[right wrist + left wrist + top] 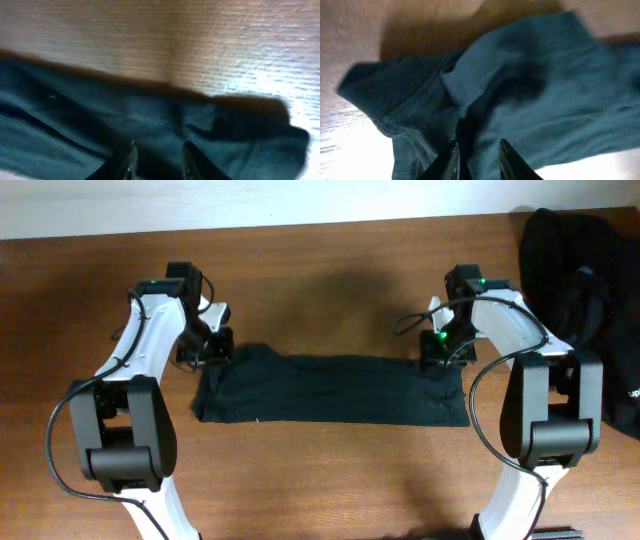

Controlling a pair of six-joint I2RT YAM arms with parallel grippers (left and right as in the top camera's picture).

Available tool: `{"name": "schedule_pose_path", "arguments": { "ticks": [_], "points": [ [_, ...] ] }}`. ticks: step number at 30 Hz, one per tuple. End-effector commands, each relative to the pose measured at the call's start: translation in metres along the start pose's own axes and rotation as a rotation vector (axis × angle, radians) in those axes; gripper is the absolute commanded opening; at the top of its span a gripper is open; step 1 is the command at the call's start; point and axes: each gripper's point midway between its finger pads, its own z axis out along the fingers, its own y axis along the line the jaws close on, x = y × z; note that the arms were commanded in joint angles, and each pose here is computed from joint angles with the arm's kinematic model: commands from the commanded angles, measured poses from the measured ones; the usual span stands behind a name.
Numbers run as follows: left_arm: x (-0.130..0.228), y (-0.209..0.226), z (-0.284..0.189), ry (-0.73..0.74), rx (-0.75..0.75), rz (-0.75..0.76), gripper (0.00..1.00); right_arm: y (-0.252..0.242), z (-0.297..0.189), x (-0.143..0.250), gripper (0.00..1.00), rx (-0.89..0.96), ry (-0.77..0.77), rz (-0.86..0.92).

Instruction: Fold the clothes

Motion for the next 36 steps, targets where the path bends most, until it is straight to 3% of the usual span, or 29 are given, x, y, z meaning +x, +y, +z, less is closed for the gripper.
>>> {"name": "schedule_pose_path", "arguments": {
  "ticks": [1,11,21,33,36],
  "points": [
    [0.015,0.017,0.009,0.029,-0.081,-0.033,0.27,0.003,0.004,0.008,0.35,-0.008,-0.004,-0.013],
    [0.031,0.031,0.042,0.043,-0.110,-0.051,0.29,-0.001,0.019,0.015,0.35,-0.001,-0.001,-0.013],
    [0.030,0.045,0.040,0.030,-0.108,-0.090,0.29,-0.007,0.019,0.015,0.35,0.026,0.001,-0.010],
    [-0.042,0.043,-0.057,-0.188,-0.106,-0.113,0.33,-0.008,0.018,0.015,0.35,0.033,0.000,-0.010],
    [-0.052,0.026,-0.070,-0.222,-0.037,-0.096,0.34,-0.008,0.018,0.014,0.35,0.033,-0.001,-0.010]
  ]
}}
